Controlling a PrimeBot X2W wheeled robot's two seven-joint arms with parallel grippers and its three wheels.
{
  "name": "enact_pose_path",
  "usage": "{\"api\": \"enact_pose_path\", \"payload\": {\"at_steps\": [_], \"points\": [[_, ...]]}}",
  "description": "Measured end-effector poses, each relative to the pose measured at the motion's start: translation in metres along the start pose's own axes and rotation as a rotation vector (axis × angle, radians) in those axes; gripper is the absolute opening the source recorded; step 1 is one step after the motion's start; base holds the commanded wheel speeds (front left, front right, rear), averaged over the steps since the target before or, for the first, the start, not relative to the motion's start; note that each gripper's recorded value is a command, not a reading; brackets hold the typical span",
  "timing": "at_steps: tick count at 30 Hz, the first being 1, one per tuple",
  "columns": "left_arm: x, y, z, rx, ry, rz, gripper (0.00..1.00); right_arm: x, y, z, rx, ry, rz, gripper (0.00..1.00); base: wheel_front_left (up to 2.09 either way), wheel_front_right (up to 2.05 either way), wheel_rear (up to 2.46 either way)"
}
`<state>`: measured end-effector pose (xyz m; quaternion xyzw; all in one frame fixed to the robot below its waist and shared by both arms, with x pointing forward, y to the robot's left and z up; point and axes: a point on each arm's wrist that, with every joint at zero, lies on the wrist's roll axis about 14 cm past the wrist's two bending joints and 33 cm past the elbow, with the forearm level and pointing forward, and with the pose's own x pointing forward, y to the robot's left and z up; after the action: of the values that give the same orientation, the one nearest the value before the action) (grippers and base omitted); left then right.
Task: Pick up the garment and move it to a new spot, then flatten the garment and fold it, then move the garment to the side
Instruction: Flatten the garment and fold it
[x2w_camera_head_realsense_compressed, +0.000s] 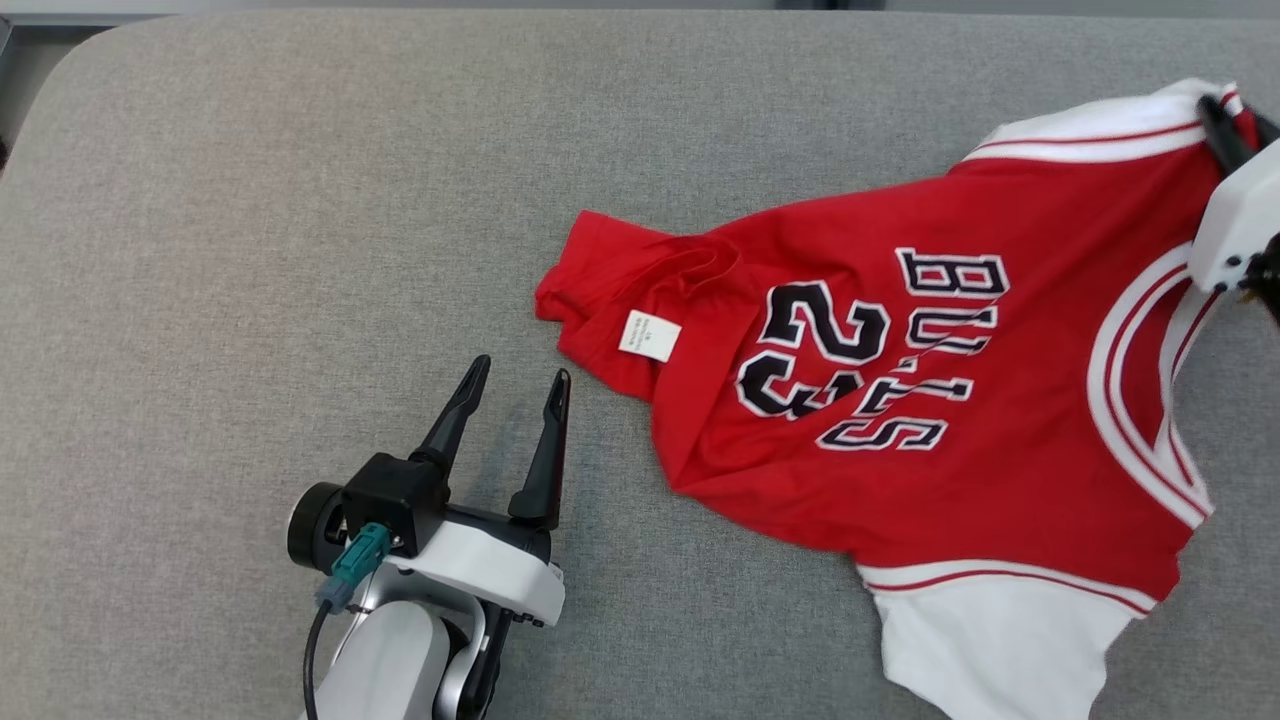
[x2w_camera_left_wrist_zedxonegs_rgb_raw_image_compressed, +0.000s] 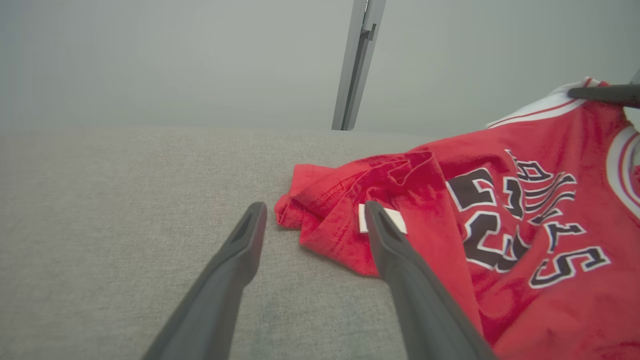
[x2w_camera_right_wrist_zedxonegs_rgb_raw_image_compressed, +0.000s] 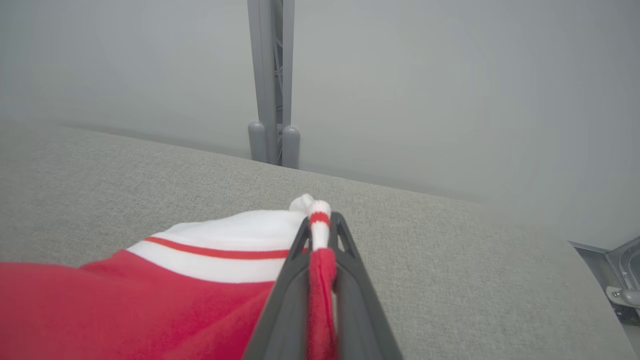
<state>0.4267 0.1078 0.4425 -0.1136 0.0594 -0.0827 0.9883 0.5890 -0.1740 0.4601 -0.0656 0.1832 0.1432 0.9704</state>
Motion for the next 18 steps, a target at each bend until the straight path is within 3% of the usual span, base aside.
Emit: {"api": "enact_pose_path", "payload": {"at_steps": [4,18], "points": [[-0.001,0.005,-0.002,-0.004,0.005,0.014,1.0,0.012,-0.013,0.03,-0.044,-0.088,-0.04,0.0,0.0,0.0,0.0],[0.004,0.022,-0.012,-0.01,0.031,0.063,1.0,0.058,-0.009,0.066,-0.132,-0.209,-0.048,0.0,0.0,0.0,0.0]]}}
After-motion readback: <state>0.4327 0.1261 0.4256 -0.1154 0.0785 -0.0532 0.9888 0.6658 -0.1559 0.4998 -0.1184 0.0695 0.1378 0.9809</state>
